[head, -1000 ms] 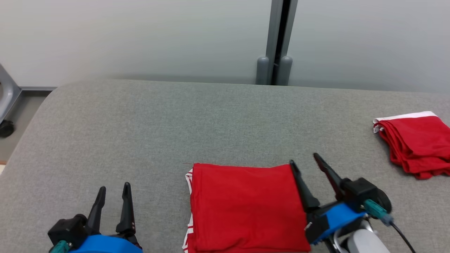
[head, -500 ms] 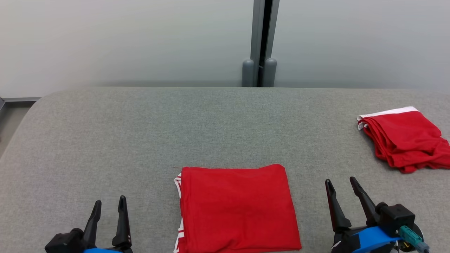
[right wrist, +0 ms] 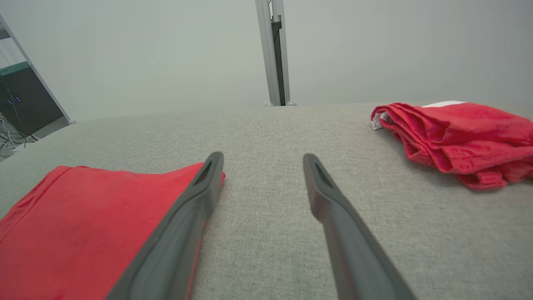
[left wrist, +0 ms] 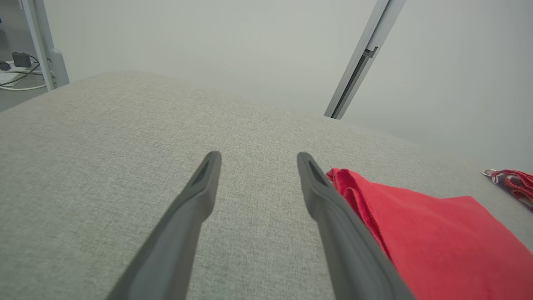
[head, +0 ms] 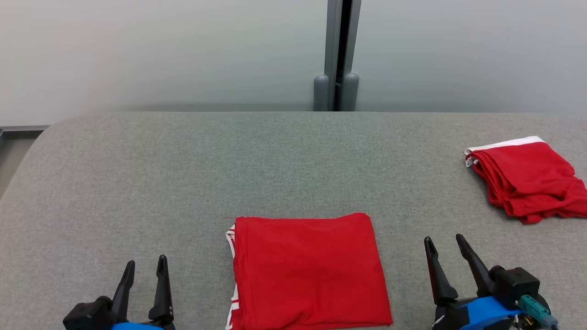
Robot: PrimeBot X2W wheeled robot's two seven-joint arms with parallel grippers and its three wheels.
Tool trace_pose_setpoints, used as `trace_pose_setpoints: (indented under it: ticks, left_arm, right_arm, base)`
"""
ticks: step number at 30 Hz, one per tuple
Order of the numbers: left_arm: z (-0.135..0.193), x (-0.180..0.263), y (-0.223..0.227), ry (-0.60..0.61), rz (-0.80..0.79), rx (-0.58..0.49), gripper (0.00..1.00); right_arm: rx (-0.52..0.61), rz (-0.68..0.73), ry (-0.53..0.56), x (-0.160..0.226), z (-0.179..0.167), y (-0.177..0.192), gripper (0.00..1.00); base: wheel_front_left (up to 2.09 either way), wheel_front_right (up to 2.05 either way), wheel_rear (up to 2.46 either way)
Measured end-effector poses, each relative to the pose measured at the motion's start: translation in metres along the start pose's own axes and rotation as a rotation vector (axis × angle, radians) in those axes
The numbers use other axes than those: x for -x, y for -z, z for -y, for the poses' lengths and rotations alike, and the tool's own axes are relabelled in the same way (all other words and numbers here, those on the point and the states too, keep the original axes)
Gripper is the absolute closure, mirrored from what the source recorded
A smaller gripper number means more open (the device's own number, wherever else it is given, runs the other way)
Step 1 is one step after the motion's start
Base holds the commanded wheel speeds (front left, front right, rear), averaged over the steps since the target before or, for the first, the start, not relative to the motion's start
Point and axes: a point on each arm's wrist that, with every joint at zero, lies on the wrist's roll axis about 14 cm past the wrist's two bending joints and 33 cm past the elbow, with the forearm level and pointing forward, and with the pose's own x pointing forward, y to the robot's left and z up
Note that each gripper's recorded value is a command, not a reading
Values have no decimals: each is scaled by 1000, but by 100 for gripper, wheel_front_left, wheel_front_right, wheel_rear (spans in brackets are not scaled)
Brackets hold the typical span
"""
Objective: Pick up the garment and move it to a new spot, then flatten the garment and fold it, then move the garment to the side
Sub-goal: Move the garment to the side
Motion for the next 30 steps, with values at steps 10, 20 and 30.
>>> trace_pose_setpoints:
  ticks: [10, 20, 30]
  left_arm:
    - [0, -1, -1, 4, 5, -2, 0]
    - [-5, 2, -2, -16, 13, 0, 0]
    - [-26, 11, -6, -91, 31, 12, 0]
  right_arm:
    - [-1, -11, -6, -2, -2, 3, 0]
    - [24, -177, -77, -23, -23, 24, 0]
    - [127, -496, -185, -34, -55, 65, 0]
  base:
    - [0, 0, 0]
    - [0, 0, 0]
    - [0, 0, 0]
